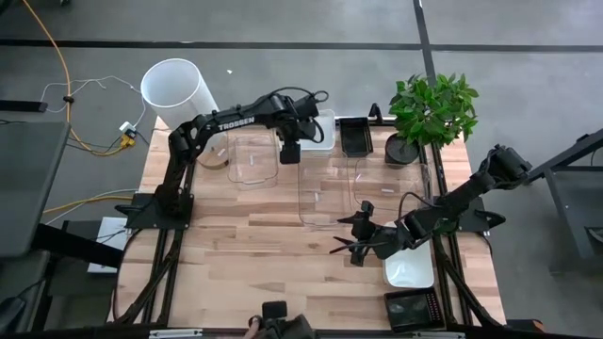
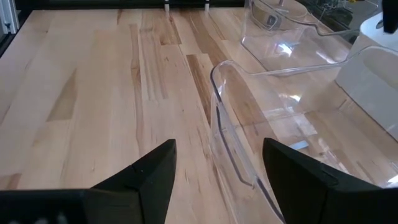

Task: Stack baskets by color
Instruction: Stack the bottom left white bin on top of the top white bin, then stack the bottom white bin on top of the top white bins

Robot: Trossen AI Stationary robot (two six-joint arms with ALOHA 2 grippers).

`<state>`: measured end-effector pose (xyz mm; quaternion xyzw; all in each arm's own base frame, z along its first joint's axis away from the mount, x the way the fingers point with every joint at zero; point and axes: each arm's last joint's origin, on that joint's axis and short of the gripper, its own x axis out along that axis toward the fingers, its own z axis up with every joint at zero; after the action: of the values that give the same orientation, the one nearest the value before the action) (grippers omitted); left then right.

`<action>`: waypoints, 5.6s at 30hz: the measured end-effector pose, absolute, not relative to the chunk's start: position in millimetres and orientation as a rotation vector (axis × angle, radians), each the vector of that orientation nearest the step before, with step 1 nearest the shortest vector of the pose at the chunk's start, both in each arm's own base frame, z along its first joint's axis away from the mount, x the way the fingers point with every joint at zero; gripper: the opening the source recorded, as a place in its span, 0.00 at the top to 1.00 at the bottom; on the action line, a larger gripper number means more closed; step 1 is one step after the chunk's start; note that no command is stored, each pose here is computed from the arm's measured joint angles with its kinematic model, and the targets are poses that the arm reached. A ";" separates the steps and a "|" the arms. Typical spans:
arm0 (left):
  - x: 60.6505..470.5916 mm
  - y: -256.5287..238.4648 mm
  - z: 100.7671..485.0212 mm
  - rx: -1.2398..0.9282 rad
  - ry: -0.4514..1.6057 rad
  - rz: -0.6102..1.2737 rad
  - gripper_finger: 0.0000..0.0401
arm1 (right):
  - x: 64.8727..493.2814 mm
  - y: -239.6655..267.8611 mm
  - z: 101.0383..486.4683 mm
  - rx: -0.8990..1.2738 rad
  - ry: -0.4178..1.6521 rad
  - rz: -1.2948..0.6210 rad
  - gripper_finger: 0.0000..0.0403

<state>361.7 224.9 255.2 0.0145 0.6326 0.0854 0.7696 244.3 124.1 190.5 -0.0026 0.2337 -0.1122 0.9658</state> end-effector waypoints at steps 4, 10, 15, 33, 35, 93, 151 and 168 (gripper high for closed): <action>363.8 210.1 250.0 0.050 1.388 0.151 0.58 | 244.3 124.1 190.4 -0.013 0.474 -0.225 0.44; 358.5 203.8 249.6 0.148 1.358 0.258 0.58 | 244.4 124.1 190.6 -0.027 0.475 -0.221 0.44; 357.7 196.5 237.4 0.184 1.375 0.272 0.58 | 244.4 124.1 190.6 -0.030 0.475 -0.221 0.44; 363.7 195.3 214.6 0.338 1.355 0.392 0.63 | 244.4 124.0 190.7 -0.029 0.473 -0.225 0.44; 364.1 195.4 214.7 0.336 1.349 0.389 0.70 | 244.4 124.1 190.7 -0.028 0.473 -0.224 0.44; 368.0 196.8 248.7 0.283 1.324 0.342 0.76 | 244.5 124.2 190.7 -0.025 0.473 -0.221 0.44; 155.9 -15.8 229.9 -0.111 -0.136 0.225 0.57 | 269.1 121.7 263.8 0.121 0.499 -0.133 0.44; 157.6 -17.6 224.7 -0.126 -0.089 0.170 0.57 | 193.4 159.5 232.0 0.649 1.209 -0.677 0.44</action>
<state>157.6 -17.6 224.7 -0.0629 -0.0444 0.0848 0.9934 193.4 159.5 232.0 0.2938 0.5472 -0.3065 0.7214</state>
